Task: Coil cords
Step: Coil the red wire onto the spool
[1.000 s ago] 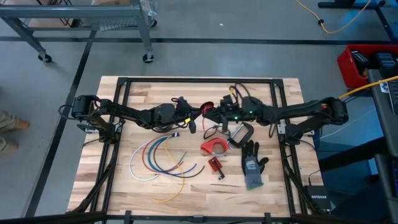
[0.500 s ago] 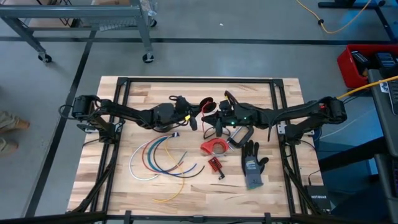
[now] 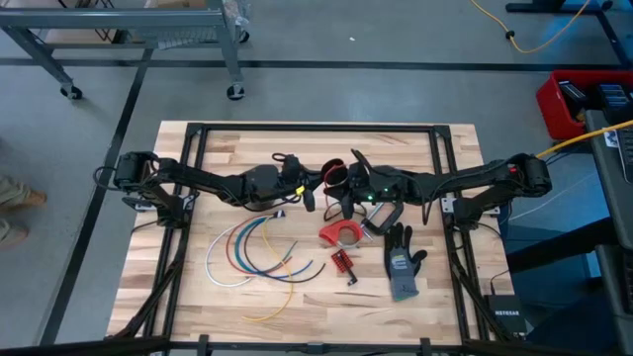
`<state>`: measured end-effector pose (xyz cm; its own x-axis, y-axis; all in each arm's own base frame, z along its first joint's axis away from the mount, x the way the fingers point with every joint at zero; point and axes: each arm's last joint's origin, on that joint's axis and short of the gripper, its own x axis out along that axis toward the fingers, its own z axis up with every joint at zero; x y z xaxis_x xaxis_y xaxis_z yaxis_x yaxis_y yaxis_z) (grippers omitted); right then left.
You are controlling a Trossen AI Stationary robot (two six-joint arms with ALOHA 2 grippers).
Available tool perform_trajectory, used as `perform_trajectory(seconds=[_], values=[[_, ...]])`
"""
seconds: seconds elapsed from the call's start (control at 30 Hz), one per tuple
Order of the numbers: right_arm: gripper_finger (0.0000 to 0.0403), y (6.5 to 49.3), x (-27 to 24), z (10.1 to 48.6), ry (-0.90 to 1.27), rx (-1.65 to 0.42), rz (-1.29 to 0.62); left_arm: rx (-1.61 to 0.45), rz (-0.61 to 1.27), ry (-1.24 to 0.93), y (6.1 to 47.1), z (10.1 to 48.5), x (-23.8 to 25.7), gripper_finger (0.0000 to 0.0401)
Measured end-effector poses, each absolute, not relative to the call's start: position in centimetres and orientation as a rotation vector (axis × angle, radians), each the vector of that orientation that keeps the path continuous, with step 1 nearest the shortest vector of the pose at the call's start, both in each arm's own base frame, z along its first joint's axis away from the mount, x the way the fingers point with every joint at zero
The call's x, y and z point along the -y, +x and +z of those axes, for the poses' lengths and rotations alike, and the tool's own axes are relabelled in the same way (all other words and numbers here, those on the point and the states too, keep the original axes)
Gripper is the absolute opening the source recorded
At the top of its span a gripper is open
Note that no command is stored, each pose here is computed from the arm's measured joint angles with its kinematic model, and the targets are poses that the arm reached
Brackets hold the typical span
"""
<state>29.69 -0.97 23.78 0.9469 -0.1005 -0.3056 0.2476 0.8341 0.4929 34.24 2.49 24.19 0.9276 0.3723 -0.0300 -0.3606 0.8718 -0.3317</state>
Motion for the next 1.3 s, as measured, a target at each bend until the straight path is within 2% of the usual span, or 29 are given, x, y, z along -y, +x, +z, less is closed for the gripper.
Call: perform_trajectory(seconds=[0.6, 1.0, 1.3], values=[[0.0005, 29.3, 1.0, 23.2, 0.467, -0.360, -0.204, -0.152, 0.407, -0.408, 32.0, 25.0, -2.3, 0.0000], [0.0059, 29.1, 1.0, 22.8, 0.434, -0.400, -0.207, -0.203, 0.357, -0.434, 32.0, 24.6, -1.8, 0.0000], [0.0064, 29.0, 1.0, 22.7, 0.433, -0.416, -0.211, -0.216, 0.325, -0.476, 32.0, 24.5, -1.7, 0.0000]])
